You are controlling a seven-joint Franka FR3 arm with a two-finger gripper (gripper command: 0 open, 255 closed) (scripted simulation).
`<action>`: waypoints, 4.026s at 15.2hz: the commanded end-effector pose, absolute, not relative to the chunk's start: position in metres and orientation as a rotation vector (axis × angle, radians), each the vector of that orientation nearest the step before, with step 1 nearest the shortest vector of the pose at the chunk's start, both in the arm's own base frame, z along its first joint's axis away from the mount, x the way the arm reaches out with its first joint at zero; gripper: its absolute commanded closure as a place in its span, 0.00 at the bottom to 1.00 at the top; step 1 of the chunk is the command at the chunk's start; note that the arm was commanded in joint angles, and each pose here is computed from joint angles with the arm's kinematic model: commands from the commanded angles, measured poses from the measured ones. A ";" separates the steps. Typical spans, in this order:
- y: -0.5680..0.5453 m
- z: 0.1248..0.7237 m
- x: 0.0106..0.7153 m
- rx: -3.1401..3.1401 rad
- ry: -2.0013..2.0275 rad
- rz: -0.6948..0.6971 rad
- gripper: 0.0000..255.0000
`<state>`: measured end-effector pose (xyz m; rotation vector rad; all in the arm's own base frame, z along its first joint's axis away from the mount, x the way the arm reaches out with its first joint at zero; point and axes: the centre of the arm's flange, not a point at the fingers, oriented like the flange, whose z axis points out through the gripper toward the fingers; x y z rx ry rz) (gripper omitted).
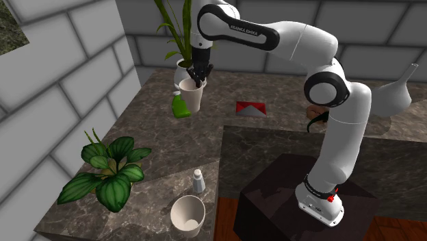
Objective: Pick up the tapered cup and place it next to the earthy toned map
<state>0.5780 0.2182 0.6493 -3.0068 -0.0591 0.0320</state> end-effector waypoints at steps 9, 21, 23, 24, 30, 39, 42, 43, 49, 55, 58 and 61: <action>0.207 0.696 0.573 -3.007 -0.059 0.032 1.00; 0.067 0.697 0.498 -3.007 -0.059 0.032 1.00; 0.044 0.697 0.485 -3.007 -0.059 0.032 1.00; 0.032 0.697 0.479 -3.007 -0.059 0.032 1.00; -0.038 0.697 0.442 -3.007 -0.059 0.032 1.00; -0.143 0.697 0.386 -3.007 -0.059 0.032 1.00; -0.178 0.697 0.367 -3.007 -0.059 0.032 1.00; -0.189 0.698 0.361 -3.007 -0.059 0.032 1.00; -0.259 0.698 0.324 -3.007 -0.059 0.032 1.00; -0.329 0.698 0.286 -3.007 -0.059 0.032 1.00; -0.364 0.698 0.267 -3.007 -0.059 0.032 1.00; -0.399 0.698 0.249 -3.007 -0.059 0.032 1.00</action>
